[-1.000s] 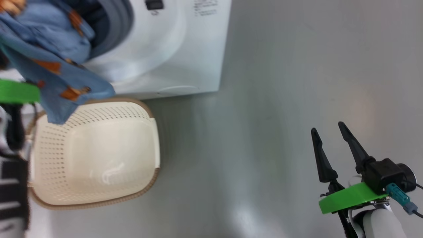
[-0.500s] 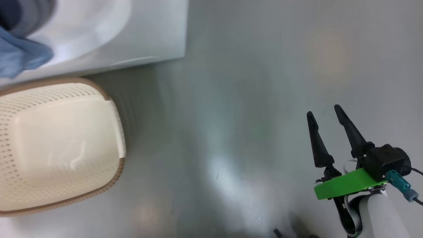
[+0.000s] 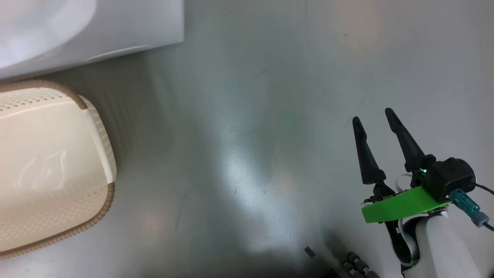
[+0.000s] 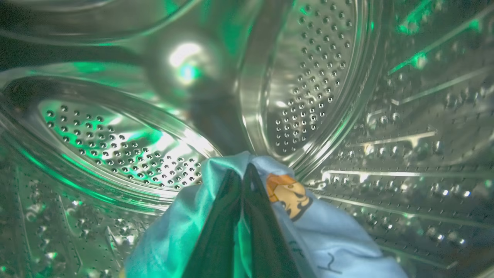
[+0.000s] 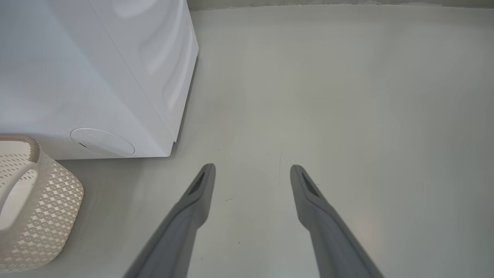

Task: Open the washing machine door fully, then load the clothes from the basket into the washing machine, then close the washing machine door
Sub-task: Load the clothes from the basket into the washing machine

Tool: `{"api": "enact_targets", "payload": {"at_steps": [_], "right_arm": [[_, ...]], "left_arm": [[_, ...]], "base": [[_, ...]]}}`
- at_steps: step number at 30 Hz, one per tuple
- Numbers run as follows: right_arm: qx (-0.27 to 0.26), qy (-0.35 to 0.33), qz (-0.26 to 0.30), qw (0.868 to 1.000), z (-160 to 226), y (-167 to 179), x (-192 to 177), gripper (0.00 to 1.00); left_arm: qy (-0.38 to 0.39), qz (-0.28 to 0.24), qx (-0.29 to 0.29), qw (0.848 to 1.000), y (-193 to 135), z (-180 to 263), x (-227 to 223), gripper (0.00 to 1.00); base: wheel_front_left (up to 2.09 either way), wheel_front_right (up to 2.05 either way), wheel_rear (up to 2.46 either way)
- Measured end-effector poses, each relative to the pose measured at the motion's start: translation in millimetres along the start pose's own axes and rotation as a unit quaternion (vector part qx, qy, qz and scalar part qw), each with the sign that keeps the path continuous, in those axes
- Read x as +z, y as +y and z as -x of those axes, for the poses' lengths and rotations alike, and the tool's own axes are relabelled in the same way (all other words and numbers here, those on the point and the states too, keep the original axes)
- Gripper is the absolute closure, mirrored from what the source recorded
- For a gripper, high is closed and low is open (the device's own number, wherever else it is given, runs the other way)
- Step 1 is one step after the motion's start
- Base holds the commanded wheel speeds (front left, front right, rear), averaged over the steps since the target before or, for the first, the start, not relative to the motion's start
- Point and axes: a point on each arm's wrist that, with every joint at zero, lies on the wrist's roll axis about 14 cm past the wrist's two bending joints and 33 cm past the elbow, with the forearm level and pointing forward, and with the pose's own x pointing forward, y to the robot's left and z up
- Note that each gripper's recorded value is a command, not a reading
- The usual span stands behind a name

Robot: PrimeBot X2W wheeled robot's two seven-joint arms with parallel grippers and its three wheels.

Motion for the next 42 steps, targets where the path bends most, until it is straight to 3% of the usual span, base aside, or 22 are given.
{"api": "enact_targets", "payload": {"at_steps": [11,12,13,28,42], "right_arm": [[-0.006,-0.001,0.004,1.0,-3.9,-5.0,-0.6,0.0],[-0.006,-0.001,0.004,1.0,-4.1,-4.9,-0.3,0.0],[-0.006,-0.002,0.004,1.0,-4.3,-5.0,0.0,0.0],[0.006,-0.029,0.013,0.999,-7.7,3.0,20.2,0.0],[0.034,-0.073,0.023,0.997,-6.4,25.2,53.7,0.0]], "left_arm": [[0.042,-0.016,0.003,0.999,-2.6,-6.6,-33.3,1.0],[0.042,-0.017,0.005,0.999,-1.2,-6.9,-33.1,0.15],[0.041,-0.017,0.007,0.999,0.1,-7.0,-32.3,0.0],[0.03,-0.01,0.004,0.999,-2.8,8.9,-8.1,0.0],[0.034,0.007,-0.028,0.999,-22.9,84.0,-3.2,0.0]], "base": [[0.0,0.0,0.0],[0.0,0.0,0.0],[0.0,0.0,0.0],[0.0,0.0,0.0],[0.0,0.0,0.0]]}}
